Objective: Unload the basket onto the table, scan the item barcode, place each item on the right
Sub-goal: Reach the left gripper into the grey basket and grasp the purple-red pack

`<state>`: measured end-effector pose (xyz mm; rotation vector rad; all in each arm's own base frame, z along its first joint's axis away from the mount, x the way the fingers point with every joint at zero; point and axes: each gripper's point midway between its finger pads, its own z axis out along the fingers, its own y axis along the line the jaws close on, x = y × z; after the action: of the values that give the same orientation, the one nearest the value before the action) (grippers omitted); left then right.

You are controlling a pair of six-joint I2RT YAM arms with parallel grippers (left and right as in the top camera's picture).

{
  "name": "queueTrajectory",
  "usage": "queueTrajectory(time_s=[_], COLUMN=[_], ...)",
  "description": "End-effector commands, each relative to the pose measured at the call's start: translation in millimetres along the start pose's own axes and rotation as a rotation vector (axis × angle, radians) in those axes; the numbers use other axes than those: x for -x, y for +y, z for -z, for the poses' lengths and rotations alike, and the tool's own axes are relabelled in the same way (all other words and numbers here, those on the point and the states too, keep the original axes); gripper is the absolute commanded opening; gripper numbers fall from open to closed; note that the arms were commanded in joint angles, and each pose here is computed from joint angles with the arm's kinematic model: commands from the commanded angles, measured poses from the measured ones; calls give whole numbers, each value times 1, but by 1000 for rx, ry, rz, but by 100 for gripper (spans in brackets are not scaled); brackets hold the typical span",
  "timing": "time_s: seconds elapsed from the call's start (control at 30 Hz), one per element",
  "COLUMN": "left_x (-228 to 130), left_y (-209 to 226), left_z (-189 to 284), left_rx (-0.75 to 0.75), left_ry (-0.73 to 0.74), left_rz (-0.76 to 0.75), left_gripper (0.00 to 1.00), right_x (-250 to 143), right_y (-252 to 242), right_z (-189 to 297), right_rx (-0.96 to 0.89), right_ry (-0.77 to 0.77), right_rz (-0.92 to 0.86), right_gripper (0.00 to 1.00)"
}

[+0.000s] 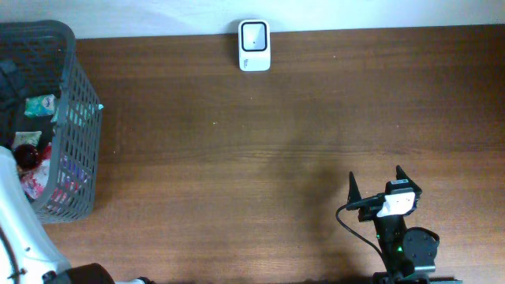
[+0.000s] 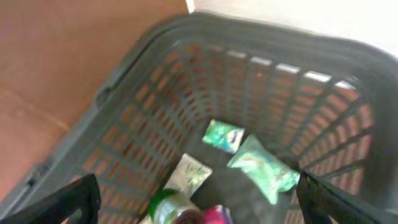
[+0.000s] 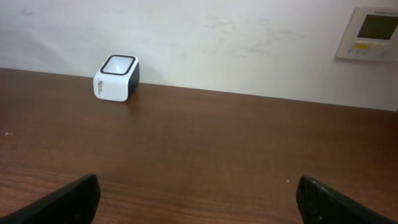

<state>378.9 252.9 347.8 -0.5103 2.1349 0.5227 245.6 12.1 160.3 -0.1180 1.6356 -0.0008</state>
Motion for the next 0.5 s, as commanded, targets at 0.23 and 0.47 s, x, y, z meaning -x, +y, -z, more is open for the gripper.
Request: queueTrajectory(time_s=[0.23,0.47], left_x=[-39,-41], left_y=[-1,23], left_z=[-42,-47], left_rx=[-25,19], left_ry=[154,151], left_rz=[25,98], left_gripper=[99,99], right_x=[-3,-3], right_y=[-1,-1], right_z=[0,0], right_rx=[-7,-7], right_ry=[3,3], right_rz=[-4,-4], right_gripper=[99,99])
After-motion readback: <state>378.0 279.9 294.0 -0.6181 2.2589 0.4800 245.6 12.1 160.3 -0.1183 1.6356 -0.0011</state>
